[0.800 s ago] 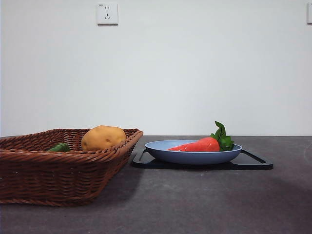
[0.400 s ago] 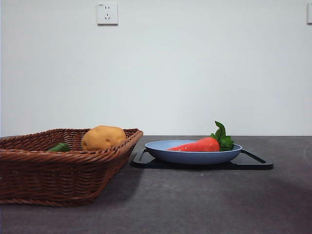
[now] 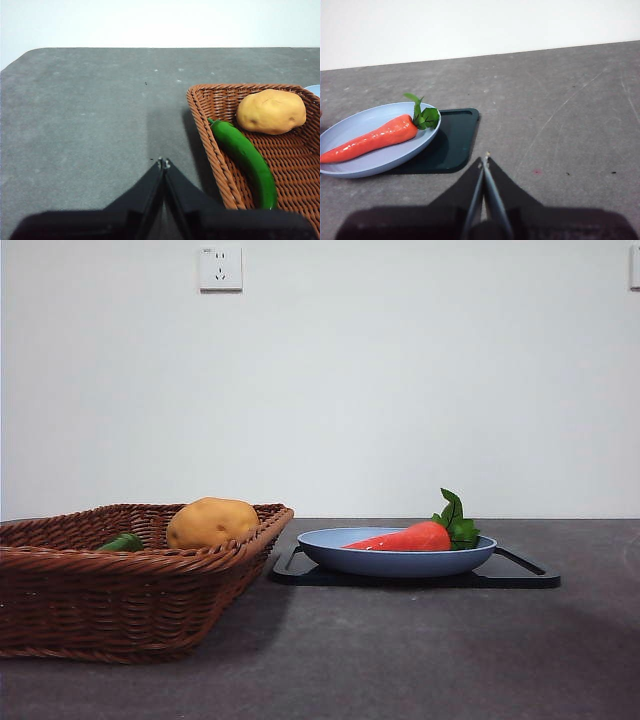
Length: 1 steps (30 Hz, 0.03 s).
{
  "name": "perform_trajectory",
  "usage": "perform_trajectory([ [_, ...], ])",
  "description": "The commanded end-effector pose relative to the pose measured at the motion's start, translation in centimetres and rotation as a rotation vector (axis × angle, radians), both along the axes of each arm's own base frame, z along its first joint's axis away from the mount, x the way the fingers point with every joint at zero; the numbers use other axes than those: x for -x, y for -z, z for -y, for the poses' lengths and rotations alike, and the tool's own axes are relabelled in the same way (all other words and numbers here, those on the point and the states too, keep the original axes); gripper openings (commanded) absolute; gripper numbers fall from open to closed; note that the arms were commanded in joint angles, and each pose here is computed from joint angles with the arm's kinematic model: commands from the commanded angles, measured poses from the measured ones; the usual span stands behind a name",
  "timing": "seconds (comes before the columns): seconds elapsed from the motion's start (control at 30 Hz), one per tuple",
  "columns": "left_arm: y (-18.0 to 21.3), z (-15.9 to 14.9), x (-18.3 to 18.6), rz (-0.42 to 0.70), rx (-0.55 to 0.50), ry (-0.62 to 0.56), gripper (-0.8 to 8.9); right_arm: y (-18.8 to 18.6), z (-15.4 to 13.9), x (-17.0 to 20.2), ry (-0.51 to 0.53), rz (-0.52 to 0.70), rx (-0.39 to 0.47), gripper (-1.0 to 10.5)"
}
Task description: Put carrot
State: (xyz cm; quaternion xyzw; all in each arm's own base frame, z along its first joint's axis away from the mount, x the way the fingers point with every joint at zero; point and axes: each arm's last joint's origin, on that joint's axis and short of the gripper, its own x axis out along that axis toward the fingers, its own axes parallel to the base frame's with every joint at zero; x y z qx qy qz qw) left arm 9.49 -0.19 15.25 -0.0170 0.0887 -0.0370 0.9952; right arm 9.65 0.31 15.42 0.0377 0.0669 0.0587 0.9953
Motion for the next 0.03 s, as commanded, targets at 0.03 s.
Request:
perform_trajectory([
  [0.03,0.3,-0.03,-0.04,-0.002,-0.003,-0.002,0.08,0.02,0.01,-0.02,0.004,0.007,-0.008,0.0],
])
